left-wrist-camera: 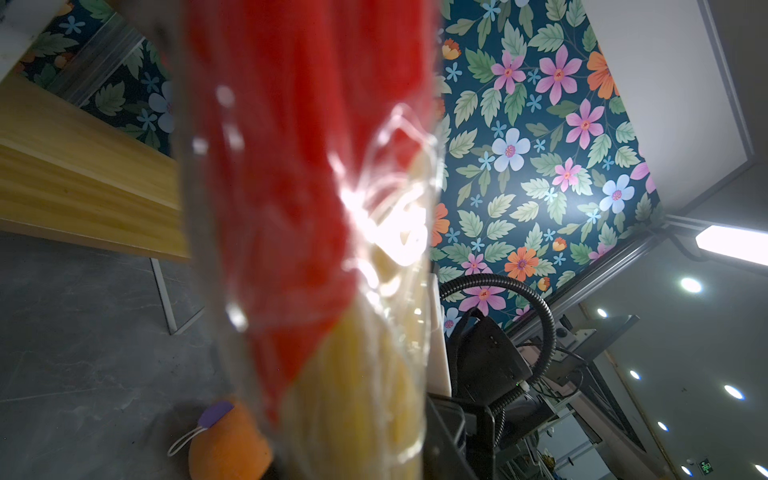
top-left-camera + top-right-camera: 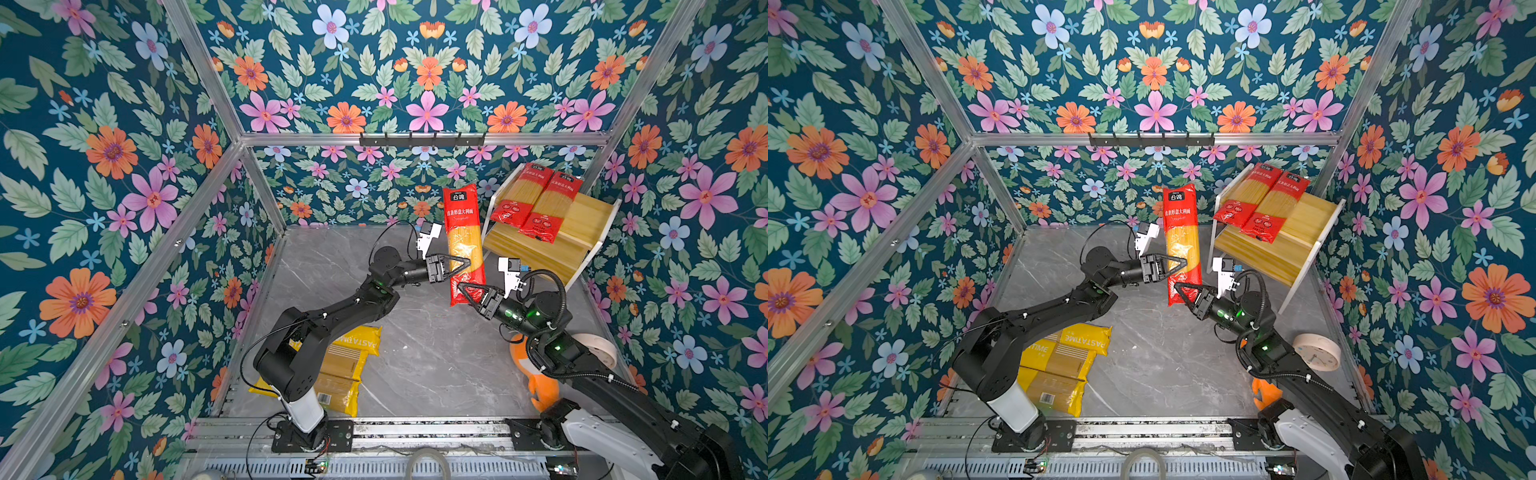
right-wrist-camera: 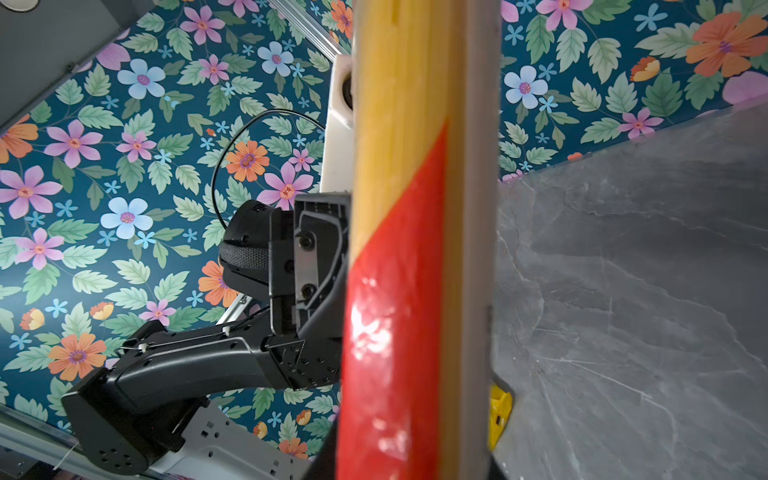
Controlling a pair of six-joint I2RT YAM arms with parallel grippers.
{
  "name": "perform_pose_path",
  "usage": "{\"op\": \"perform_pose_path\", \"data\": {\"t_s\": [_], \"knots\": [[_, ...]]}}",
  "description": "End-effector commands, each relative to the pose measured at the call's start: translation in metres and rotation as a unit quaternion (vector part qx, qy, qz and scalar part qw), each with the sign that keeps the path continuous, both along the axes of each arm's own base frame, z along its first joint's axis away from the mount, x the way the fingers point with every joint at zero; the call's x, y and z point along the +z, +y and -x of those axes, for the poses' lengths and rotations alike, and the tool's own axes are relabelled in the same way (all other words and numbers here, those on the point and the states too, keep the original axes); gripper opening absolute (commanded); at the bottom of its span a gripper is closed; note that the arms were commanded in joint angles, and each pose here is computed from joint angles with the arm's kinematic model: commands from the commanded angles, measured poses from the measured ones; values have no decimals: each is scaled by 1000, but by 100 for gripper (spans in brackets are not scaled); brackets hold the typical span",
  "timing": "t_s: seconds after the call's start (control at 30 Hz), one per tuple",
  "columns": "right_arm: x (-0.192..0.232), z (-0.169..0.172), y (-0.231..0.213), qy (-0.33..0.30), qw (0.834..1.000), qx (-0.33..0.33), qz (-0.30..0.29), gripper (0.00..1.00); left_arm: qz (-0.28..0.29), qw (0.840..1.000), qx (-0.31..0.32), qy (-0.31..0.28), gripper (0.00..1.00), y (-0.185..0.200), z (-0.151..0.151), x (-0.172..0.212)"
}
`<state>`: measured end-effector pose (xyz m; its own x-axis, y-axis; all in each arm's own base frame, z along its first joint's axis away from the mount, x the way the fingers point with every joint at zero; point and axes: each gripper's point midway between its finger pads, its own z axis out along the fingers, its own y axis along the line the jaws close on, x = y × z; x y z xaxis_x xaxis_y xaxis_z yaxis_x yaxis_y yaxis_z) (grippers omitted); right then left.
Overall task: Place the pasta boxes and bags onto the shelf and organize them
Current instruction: 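Lift the spaghetti bag upright with both grippers toward the shelf, then carry the red bag to the upper tier with the right gripper while the left releases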
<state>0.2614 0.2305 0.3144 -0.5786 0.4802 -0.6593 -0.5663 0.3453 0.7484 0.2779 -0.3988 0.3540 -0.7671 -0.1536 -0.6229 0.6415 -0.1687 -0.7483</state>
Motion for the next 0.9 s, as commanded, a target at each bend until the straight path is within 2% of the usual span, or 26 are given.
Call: {"op": "perform_pose_path", "data": {"t_s": [0.0, 0.1, 0.27, 0.5, 0.73, 0.87], "knots": [[20, -1, -4, -32, 999, -11, -19, 12, 43, 997, -5, -67, 46, 8, 11, 31], [32, -1, -6, -50, 999, -13, -11, 5, 24, 997, 19, -70, 61, 11, 1, 28], [66, -6, -22, -70, 997, -33, -4, 0, 11, 996, 59, -63, 75, 30, -15, 22], [108, -24, -94, -31, 990, -132, -26, 0, -20, 995, 96, -34, 76, 53, -23, -8], [128, -37, -198, 58, 960, -259, -88, 0, -37, 993, 108, -6, 76, 55, -24, -35], [126, -48, -236, 92, 945, -287, -130, 0, -40, 993, 109, 1, 76, 53, -26, -42]]}}
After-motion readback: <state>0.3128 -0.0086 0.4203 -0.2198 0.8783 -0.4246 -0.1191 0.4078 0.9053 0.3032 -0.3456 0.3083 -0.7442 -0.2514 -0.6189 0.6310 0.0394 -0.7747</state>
